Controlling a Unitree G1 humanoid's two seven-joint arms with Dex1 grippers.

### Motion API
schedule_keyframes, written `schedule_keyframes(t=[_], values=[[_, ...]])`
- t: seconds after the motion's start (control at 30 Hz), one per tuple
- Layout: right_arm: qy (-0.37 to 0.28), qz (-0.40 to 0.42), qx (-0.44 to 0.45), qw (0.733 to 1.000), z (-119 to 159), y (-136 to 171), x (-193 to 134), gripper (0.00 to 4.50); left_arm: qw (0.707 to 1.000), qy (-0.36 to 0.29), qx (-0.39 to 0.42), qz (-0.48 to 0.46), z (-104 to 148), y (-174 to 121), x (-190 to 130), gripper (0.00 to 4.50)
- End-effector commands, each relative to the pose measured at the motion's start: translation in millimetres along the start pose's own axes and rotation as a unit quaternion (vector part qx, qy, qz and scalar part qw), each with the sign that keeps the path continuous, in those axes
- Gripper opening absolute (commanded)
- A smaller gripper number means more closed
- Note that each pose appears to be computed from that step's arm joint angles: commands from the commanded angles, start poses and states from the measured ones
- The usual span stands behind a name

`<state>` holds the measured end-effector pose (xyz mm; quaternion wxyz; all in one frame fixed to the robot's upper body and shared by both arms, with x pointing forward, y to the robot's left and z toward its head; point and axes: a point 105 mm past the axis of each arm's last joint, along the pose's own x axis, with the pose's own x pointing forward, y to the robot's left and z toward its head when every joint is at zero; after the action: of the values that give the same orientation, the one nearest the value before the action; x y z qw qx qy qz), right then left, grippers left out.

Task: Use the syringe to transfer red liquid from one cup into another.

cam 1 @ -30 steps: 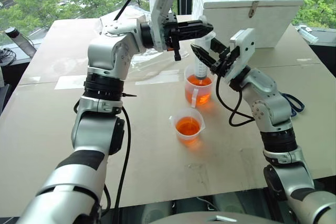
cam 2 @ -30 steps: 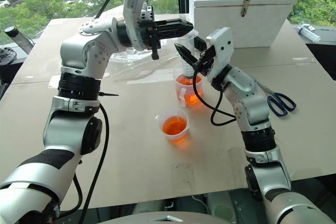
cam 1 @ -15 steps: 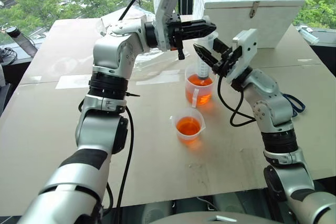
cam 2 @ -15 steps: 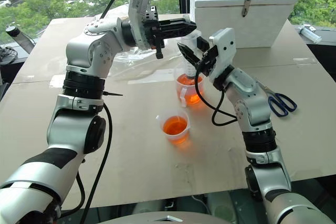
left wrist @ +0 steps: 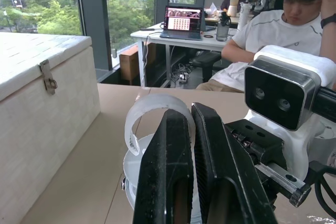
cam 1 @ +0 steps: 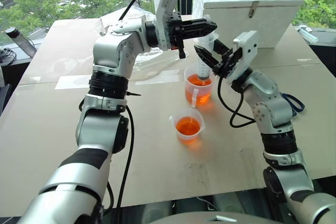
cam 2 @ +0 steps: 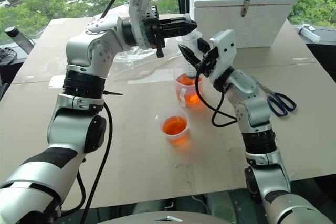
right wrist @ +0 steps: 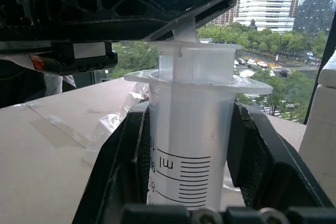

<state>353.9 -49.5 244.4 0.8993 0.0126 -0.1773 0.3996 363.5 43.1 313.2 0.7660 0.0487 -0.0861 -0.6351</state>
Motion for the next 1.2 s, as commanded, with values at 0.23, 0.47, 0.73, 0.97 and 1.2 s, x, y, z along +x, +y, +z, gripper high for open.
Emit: schedule_keyframes(t=[0.23,0.47,0.73,0.97,1.2], values=[[0.007,0.018,0.001,1.000,-3.6,9.6,-1.8,1.57,0.996,-0.056,0.062,0.002,51.3,-3.9,-6.3,0.04],[0.007,0.020,0.002,1.000,-4.3,11.2,-1.5,1.57,0.996,-0.059,0.061,0.006,51.2,-2.9,-5.3,0.04],[0.004,0.023,0.003,1.000,-2.5,13.6,-0.2,1.57,0.997,-0.054,0.059,0.002,48.7,-4.3,-6.5,0.04],[0.004,0.022,0.002,1.000,-1.9,13.3,-0.4,1.57,0.996,-0.056,0.062,0.007,47.4,-2.9,-6.2,0.04],[-0.005,0.021,-0.003,1.000,4.0,12.2,2.2,1.57,0.996,-0.055,0.072,0.003,46.2,-5.7,-8.3,1.84]])
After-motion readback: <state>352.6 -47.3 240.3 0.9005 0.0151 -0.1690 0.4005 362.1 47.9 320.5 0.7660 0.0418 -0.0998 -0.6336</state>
